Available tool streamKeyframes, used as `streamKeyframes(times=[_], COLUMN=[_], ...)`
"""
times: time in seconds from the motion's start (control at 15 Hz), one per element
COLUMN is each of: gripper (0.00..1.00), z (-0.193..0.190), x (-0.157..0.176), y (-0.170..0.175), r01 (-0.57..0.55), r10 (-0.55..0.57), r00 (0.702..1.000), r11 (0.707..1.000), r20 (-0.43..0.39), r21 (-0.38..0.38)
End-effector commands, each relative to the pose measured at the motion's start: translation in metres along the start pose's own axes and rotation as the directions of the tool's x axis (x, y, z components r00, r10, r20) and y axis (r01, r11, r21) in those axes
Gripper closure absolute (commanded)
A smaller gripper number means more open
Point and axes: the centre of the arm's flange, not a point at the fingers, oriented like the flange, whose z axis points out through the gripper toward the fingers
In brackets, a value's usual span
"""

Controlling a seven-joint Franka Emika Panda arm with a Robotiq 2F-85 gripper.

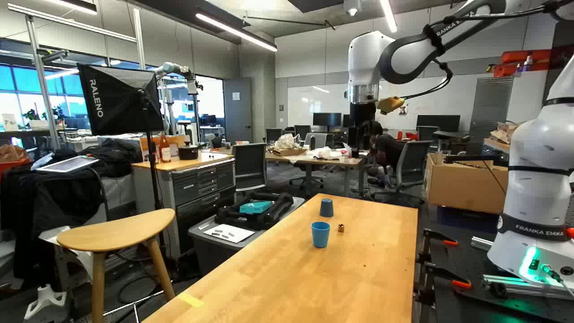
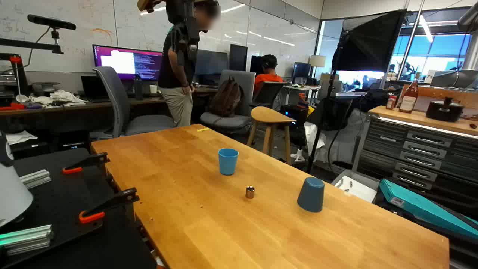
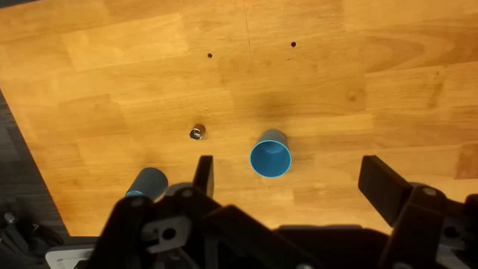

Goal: Put the gold object in the blue cup

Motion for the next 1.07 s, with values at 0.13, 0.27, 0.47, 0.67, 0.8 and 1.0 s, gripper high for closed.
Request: streamKeyframes(times=[0.13, 0.27, 0.47, 0.67, 0.8, 1.0], gripper=[0.0, 0.0, 0.0, 0.0, 0.0, 0.0], z=[-0.004, -0.005, 0.002, 0.032, 0.064, 0.128], x=[0.002, 0.002, 0.025, 0.068, 0.09, 0.119], y=[0.0, 0.0, 0.024, 0.085, 0.124, 0.166], r01=[-0.001, -0.001, -0.03, -0.113, -0.183, -0.284], r10=[0.001, 0.001, 0.029, 0.102, 0.157, 0.241], r00=[1.0, 1.0, 0.999, 0.992, 0.979, 0.954], r11=[1.0, 1.0, 0.998, 0.981, 0.958, 0.914], r20=[-0.009, -0.01, 0.021, 0.077, 0.129, 0.176], r21=[0.002, 0.003, 0.047, 0.156, 0.222, 0.291])
